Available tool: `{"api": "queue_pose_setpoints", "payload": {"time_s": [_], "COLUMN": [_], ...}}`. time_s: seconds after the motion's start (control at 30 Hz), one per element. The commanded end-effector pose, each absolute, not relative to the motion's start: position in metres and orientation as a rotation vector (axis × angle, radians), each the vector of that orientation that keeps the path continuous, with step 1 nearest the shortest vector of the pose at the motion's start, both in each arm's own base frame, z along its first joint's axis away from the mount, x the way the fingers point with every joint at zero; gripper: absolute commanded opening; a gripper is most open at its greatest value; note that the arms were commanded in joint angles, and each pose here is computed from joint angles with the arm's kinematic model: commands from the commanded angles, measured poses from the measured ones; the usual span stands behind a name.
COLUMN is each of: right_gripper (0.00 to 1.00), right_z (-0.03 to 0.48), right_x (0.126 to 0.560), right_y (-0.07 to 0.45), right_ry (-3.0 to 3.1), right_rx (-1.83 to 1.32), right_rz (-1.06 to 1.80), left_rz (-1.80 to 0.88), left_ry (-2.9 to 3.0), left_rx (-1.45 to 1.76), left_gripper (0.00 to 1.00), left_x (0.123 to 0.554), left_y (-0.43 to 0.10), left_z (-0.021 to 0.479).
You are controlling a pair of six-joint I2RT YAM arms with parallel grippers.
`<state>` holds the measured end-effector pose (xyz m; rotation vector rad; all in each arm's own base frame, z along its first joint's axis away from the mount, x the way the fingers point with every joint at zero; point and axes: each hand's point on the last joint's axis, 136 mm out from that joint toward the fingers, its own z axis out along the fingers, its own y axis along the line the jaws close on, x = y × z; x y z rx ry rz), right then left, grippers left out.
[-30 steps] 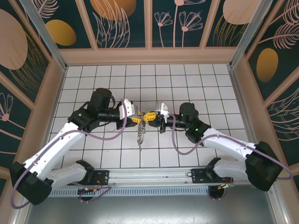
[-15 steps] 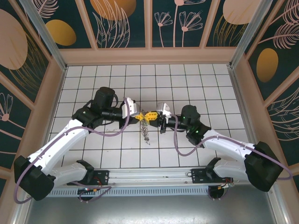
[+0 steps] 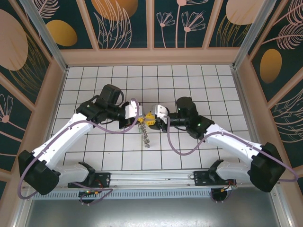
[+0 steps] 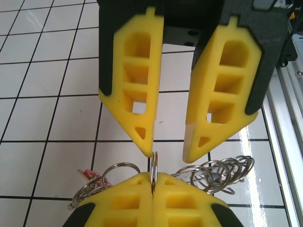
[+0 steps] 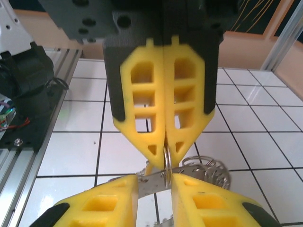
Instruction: Put the keys on the keyring
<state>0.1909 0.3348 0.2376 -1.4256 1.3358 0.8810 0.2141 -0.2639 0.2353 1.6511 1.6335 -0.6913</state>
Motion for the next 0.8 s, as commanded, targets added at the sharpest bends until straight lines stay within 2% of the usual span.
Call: {"api": "queue_pose_setpoints", "payload": {"time_s": [0.0,0.57,0.67,0.7,0.73,0.77], "right_gripper": [0.24,0.16,0.00,0.00,0.00,0.00], "right_z": [0.245,0.244,0.244,0.244,0.245,0.248], "right_x": [0.192,0.197,0.196,0.195,0.195,0.195], "right_y": [0.339,0.350,0.351,0.351,0.351,0.350], "right_ry": [1.303,1.309,1.313,1.312,1.306,1.298], "right_rx": [-1.450,-1.438,-1.437,-1.434,-1.427,-1.411], "right_rz": [0.889,0.914,0.921,0.924,0.930,0.931], "left_rz": [-0.699,-0.707,-0.698,-0.690,-0.680,-0.670], "left_ry": [1.579,1.599,1.594,1.600,1.607,1.610], "left_rx": [1.682,1.718,1.715,1.714,1.712,1.706], "left_gripper": [0.00,0.00,0.00,0.00,0.04,0.13], "left_x": [0.211,0.209,0.209,0.210,0.210,0.211], "left_y": [-0.267,-0.272,-0.272,-0.271,-0.269,-0.268], "left_z": [0.246,0.237,0.238,0.238,0.237,0.238]}}
